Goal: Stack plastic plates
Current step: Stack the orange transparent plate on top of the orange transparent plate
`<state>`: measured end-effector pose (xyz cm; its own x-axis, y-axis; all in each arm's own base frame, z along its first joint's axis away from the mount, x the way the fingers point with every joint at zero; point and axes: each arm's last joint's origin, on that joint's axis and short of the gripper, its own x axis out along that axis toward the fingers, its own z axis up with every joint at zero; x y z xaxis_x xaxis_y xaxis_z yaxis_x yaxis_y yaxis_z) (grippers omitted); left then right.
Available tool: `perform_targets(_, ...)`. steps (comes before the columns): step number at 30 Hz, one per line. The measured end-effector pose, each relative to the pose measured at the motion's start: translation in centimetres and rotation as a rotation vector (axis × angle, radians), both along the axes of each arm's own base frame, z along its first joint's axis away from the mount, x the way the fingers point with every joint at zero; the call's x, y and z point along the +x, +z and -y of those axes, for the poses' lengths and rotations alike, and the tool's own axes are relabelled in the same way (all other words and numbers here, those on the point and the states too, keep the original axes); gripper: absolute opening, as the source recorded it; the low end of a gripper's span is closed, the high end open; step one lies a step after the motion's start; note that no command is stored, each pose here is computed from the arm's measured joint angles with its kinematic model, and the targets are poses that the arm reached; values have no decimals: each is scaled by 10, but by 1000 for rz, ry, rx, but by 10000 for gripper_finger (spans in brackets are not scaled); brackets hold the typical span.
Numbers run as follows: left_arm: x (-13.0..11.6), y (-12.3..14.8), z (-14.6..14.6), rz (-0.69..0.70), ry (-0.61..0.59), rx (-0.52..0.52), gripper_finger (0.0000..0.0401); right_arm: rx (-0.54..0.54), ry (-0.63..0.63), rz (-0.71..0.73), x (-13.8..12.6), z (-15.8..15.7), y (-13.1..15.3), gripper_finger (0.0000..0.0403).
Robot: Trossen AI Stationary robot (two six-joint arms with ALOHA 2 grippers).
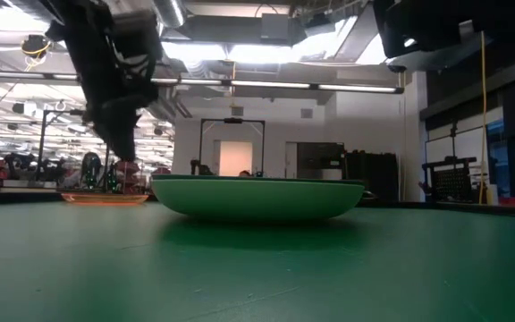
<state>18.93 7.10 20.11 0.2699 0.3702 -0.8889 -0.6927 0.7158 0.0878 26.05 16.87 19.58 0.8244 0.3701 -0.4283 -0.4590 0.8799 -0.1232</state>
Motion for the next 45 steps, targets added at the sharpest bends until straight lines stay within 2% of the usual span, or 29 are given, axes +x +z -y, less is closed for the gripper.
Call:
perform_targets(4, 0, -12, -4, -54, 11, -21, 151, -15, -17, -18, -1, 1, -2, 121)
perform_targets(16, 4, -41, -23, -231, 92, 18, 151, -25, -74, -31, -1, 3, -4, 121)
perform_targets(19, 4, -50, -27, -285, 109, 30, 151, -43, -126, -14, 0, 4, -3, 121)
perform_targets(23, 7, -60, -30, -334, 99, 18, 151, -74, -204, 9, 1, 7, -3, 121)
perform_targets(31, 11, -70, -33, -390, 70, 58, 148, -82, -215, 12, 1, 7, -3, 121)
perform_targets(35, 12, -70, -34, -393, 65, 65, 126, -93, -239, 19, 1, 8, -3, 121)
perform_targets(45, 12, -72, -35, -390, 66, 77, 35, -118, -236, 28, 1, 8, -3, 121)
